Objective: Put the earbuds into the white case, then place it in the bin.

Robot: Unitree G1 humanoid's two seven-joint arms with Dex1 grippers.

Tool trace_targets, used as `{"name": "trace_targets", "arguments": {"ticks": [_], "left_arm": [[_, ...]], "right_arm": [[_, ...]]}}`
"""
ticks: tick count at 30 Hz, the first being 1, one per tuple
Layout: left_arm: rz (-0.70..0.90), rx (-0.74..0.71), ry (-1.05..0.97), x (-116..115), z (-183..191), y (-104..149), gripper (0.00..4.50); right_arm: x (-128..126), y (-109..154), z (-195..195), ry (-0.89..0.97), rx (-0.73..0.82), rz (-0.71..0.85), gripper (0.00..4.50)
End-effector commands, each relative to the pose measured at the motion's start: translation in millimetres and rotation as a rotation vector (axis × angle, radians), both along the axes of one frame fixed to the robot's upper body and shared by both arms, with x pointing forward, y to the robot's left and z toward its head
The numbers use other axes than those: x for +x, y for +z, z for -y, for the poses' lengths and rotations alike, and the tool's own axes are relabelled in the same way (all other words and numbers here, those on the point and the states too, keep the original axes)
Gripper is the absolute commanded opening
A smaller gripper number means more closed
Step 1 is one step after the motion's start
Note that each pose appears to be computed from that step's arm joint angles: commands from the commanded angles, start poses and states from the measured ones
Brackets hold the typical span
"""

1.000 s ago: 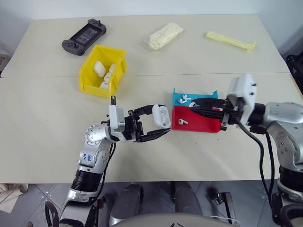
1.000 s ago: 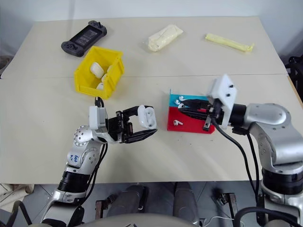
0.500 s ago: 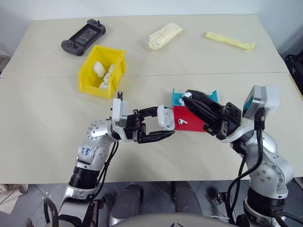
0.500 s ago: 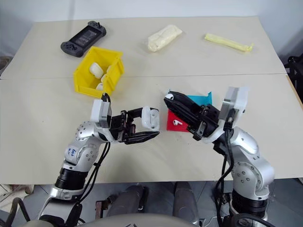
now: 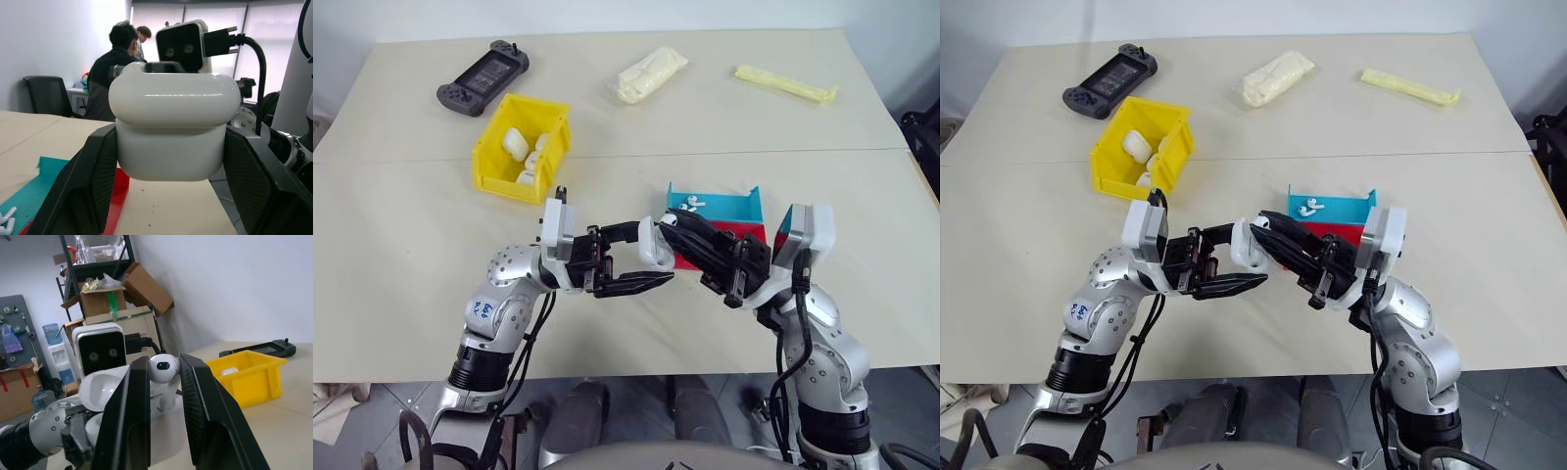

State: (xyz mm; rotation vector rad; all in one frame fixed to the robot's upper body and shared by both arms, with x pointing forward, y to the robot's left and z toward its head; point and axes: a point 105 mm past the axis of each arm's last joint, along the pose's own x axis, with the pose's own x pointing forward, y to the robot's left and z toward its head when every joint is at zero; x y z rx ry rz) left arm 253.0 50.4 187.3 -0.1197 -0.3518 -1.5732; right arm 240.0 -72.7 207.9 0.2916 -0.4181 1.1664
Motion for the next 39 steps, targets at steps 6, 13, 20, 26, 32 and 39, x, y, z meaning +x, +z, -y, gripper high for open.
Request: {"name": "trace_targets", "arguments": {"ticks": [6,13,20,26,32,39], "left_arm": [[0.081,-0.02,-0.019,-4.7,2.1,17.8,2.81],[0.09,-0.044,-0.007,-4.2,4.7,21.9,2.81],[0.101,-0.058,-0.002,-1.1,6.5,24.9,2.81],[0.117,-0.061,-0.013,0.0,8.8,25.2,2.81],[0.13,-0.063,-0.024,0.9,10.3,25.3,2.81],[0.132,-0.068,-0.025,3.2,11.5,23.1,2.81]], "right_arm": [[4.1,0.4,-1.1,-0.002,0.006,0.036,0.52],[1.1,-6.3,-5.3,0.043,-0.042,0.029,0.52],[-1.9,-10.9,-6.2,0.081,-0.104,0.038,0.52],[0.0,-15.6,-4.0,0.087,-0.148,0.033,0.52],[2.0,-13.2,-1.3,0.093,-0.157,0.015,2.5],[3.0,-5.3,10.4,0.051,-0.158,0.044,4.49]]}}
